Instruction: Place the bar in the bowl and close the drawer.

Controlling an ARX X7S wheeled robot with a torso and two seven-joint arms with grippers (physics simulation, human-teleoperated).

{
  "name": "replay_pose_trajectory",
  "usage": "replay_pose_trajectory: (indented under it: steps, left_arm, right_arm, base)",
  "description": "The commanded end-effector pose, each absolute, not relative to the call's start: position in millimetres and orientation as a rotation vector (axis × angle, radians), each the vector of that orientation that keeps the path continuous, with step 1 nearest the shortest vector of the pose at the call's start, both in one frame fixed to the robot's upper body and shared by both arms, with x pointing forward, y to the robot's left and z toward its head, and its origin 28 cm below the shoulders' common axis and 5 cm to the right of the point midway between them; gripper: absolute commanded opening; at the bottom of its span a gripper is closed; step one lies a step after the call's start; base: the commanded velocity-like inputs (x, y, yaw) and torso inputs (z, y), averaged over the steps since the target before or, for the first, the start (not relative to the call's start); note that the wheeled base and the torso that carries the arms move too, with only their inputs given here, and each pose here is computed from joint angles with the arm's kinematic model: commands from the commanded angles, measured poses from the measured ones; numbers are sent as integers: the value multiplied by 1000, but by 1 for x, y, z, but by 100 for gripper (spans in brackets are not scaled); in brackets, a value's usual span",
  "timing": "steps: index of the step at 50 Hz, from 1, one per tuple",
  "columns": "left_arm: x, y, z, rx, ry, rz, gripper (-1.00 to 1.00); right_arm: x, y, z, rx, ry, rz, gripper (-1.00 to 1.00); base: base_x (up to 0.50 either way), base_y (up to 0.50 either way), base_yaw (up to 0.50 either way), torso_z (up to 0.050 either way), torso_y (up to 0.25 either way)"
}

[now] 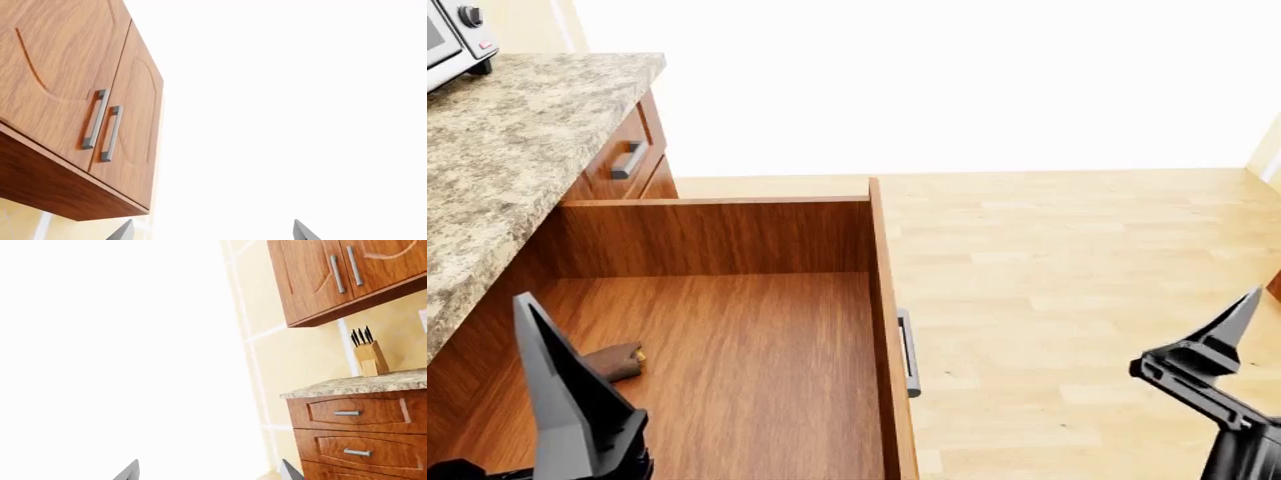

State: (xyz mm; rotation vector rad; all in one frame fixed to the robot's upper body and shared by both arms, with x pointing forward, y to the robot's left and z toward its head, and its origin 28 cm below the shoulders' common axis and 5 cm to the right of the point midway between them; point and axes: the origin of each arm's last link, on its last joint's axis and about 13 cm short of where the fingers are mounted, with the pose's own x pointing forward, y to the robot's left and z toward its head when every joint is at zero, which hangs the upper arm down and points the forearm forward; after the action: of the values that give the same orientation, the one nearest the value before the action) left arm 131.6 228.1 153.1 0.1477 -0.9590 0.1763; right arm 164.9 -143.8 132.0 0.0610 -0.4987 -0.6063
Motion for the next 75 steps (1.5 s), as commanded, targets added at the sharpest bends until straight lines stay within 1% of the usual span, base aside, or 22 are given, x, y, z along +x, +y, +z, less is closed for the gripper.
replay_pose_trajectory:
  steps: [1, 12, 35, 75]
  left_arm:
    - [131, 228, 156, 147, -960, 179, 100]
    - [130, 228, 157, 145, -960, 176, 100]
    - [131, 230, 152, 151, -959, 183, 100]
    - [130, 228, 156, 157, -959, 178, 100]
  right_arm:
    - [176, -160, 111, 96, -301, -704, 100]
    - [187, -156, 93, 49, -140, -668, 100]
    - [204, -152, 51, -8, 26, -668, 100]
    - [223, -134, 13, -73, 134, -588, 100]
  base:
    - [0, 0, 0, 0, 0]
    - [0, 0, 0, 0, 0]
    - [0, 0, 0, 0, 1]
    - [0, 0, 0, 0, 0]
